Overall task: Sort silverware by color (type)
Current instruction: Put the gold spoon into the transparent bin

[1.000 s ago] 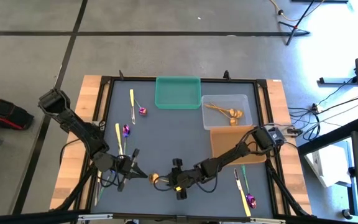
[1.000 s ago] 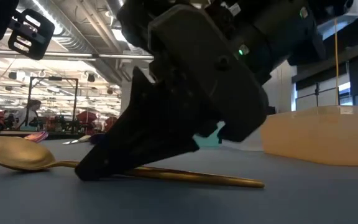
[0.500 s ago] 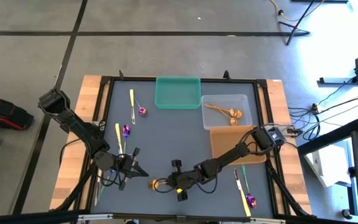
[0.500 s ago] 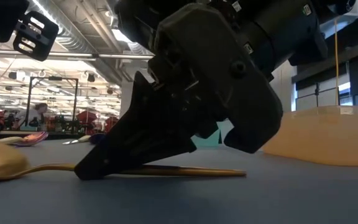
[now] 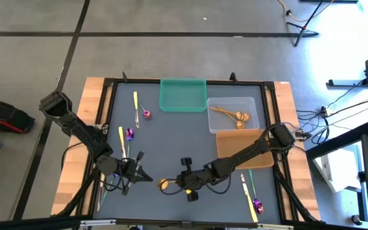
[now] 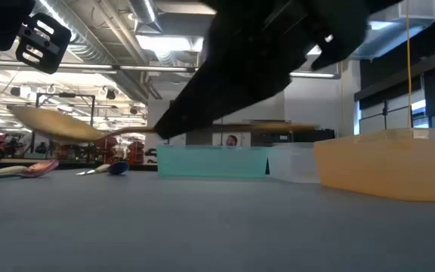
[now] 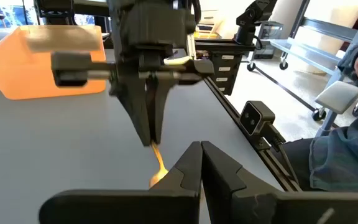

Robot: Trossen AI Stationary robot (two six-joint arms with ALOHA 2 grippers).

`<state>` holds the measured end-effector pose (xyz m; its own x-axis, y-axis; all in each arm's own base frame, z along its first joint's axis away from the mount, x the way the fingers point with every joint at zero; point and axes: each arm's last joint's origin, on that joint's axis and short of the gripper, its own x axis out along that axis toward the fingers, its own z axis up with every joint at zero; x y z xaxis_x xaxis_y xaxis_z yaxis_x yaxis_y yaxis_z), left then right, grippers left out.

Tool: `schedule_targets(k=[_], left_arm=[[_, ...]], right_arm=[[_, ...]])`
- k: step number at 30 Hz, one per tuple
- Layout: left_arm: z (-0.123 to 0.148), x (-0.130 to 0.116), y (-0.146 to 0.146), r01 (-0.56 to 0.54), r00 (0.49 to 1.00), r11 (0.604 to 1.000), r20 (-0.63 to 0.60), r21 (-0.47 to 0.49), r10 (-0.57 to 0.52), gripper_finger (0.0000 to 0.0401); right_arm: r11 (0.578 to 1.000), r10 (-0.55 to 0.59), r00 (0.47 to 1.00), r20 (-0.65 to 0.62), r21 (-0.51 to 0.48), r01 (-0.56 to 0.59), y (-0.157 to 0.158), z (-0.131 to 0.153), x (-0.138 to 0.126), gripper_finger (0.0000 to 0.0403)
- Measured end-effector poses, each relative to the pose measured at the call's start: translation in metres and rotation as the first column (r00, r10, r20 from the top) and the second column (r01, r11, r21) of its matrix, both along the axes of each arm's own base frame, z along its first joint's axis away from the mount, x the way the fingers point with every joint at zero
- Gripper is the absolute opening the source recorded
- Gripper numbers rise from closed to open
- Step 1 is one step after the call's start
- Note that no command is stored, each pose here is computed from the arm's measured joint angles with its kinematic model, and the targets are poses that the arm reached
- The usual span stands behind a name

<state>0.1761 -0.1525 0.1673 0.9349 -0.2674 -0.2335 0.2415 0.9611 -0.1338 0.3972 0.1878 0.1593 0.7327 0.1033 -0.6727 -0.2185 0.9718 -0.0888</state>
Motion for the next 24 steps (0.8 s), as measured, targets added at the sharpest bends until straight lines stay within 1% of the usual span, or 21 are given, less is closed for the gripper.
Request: schedule_targets(k=[6,9,13,17,20,24], left_arm=[[0.000,0.000,0.000,0.000,1.000,1.000,-0.001,0.000,0.000,0.0001],[0.000,0.000,0.000,0.000,1.000,1.000,-0.001,0.000,0.000,0.0001],[0.000,-0.001,0.000,0.003,1.000,1.000,-0.001,0.001,-0.003,0.0001],[0.000,-0.001,0.000,0.003,1.000,1.000,-0.001,0.002,-0.003,0.0001],[0.000,-0.001,0.000,0.003,1.000,1.000,-0.001,0.003,-0.003,0.0001],[0.000,0.000,0.000,0.003,1.000,1.000,0.001,0.007,-0.003,0.0001]], right_arm=[[1.000,-0.014,1.000,-0.002,-0.026,0.014,-0.006,0.028,-0.011,0.0007],[0.999,-0.016,1.000,-0.008,-0.049,0.015,-0.010,0.030,-0.018,0.0009],[0.997,-0.031,0.999,-0.012,-0.066,0.030,-0.018,0.031,-0.033,0.0004],[0.991,-0.094,0.996,-0.005,-0.094,0.093,-0.031,0.033,-0.057,0.0006],[0.983,-0.141,0.990,0.026,-0.115,0.143,-0.044,0.040,-0.078,0.0007],[0.971,-0.199,0.978,0.061,-0.127,0.205,-0.067,0.048,-0.106,0.0005]])
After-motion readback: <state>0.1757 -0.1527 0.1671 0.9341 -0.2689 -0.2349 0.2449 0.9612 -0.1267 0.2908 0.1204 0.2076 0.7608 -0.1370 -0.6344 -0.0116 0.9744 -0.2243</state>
